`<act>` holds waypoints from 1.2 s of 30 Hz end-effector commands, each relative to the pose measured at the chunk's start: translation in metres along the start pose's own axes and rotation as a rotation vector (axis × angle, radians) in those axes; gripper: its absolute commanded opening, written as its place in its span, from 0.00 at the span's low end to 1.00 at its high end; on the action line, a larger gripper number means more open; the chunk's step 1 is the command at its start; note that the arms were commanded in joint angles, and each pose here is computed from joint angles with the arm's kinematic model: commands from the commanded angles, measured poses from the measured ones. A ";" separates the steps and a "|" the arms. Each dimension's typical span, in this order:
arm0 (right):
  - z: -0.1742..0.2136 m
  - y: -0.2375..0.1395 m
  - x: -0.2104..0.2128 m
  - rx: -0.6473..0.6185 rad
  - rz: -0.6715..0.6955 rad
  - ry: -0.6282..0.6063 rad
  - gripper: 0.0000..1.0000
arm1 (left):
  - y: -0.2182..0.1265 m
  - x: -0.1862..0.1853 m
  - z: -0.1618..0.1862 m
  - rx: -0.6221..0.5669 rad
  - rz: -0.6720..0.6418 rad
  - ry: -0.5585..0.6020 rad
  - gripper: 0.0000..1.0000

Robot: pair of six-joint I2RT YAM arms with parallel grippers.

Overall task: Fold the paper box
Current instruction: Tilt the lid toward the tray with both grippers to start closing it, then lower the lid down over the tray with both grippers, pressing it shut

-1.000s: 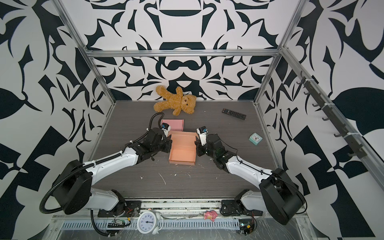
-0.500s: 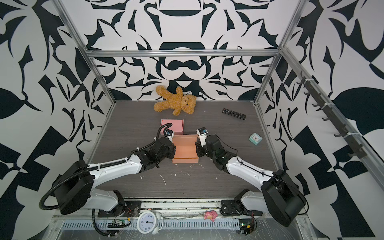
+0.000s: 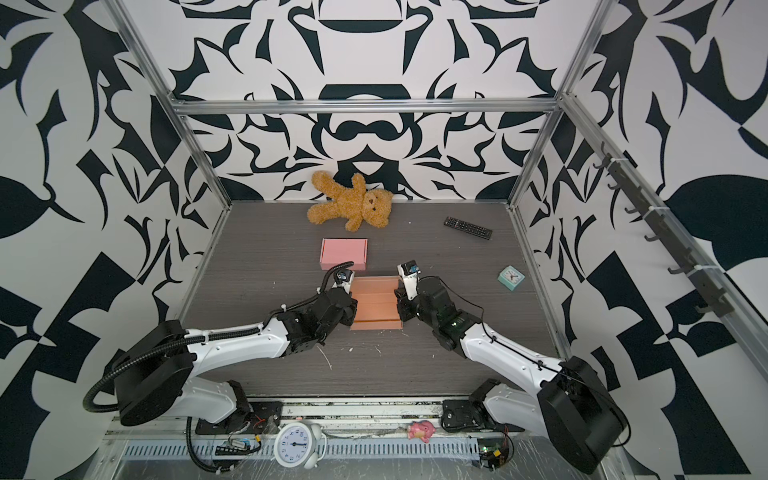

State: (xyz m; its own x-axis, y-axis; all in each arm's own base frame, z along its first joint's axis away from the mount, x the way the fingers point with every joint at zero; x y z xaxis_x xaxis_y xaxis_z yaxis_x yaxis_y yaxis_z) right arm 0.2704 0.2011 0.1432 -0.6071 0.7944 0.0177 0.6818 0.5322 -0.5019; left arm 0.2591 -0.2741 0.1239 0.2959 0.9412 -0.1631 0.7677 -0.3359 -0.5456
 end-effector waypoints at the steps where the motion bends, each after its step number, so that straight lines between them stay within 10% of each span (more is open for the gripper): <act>1: -0.007 -0.005 0.007 -0.041 -0.025 -0.015 0.13 | 0.003 -0.001 0.023 0.047 -0.009 0.026 0.07; 36: 0.014 -0.021 0.011 -0.033 -0.016 -0.032 0.14 | -0.007 -0.003 0.029 0.045 -0.128 -0.006 0.06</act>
State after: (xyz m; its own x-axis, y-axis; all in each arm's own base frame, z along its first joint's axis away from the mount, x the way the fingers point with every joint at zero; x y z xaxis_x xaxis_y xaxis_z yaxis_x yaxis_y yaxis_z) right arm 0.2432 0.1919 0.1324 -0.6225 0.7826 0.0060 0.6743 0.5402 -0.5035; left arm 0.2432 -0.2803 0.1175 0.2091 0.9692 -0.1303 0.8018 -0.2462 -0.5446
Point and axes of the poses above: each gripper's point midway between its finger pads, its own y axis out along the fingers, its own x axis along the line the jaws close on, z = x × y, the point moved 2 cm from there along -y, back along the fingers, and after that the axes turned 12 degrees about -y, right-handed, at the moved point
